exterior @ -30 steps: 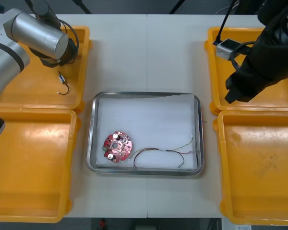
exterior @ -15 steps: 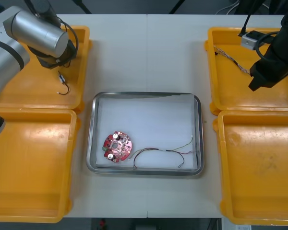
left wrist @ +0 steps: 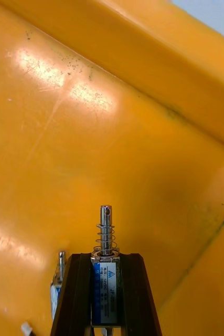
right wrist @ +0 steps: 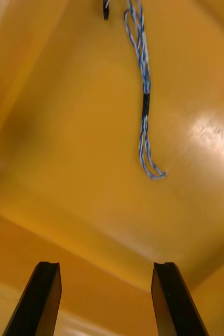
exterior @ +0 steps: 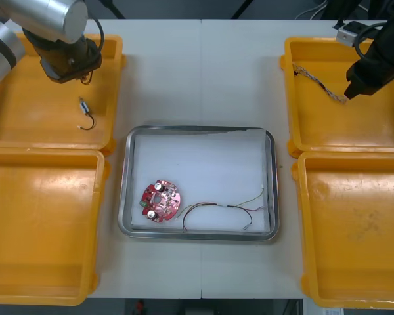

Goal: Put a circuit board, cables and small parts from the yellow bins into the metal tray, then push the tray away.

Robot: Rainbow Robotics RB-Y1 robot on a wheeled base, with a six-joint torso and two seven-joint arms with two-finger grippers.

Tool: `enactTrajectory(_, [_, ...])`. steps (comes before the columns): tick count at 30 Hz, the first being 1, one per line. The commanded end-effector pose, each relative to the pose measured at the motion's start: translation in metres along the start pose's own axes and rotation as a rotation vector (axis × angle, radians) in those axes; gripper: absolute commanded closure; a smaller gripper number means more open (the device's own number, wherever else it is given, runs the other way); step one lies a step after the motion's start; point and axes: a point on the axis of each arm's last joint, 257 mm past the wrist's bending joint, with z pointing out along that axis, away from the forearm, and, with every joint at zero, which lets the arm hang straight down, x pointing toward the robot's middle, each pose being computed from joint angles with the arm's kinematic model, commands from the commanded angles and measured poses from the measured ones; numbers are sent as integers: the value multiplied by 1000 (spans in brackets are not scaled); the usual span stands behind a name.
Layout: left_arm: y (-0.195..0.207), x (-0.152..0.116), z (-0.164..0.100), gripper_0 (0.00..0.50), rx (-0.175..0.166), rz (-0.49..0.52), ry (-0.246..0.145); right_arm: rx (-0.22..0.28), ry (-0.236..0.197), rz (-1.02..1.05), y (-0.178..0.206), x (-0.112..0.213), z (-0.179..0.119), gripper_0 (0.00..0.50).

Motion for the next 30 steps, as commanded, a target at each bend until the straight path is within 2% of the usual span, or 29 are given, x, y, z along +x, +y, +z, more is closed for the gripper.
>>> enactTrajectory(1, [-4,-41,-60,500,50,20,-20,28,-123,15,-9,-52,-17,0])
enactTrajectory(9, [3,-25,-92,500,43,46,67,52,-215,28,-29,-80,6,0])
enactTrajectory(13, [2,-14,-104,500,68,29,123,78,-259,12,-44,-87,19,0])
enactTrajectory(15, [2,-8,-107,500,81,28,138,89,-276,1,-47,-90,24,0])
enactTrajectory(20, [0,15,-110,500,101,62,147,129,-322,-28,-57,-97,37,0])
enactTrajectory(22, [-5,27,-113,500,132,43,154,136,-338,-28,-57,-100,42,0])
enactTrajectory(25, [-13,43,-117,500,164,42,163,136,-349,-19,-55,-103,47,0])
enactTrajectory(30, [-21,72,-121,500,179,36,179,129,-351,-21,-46,-107,55,0])
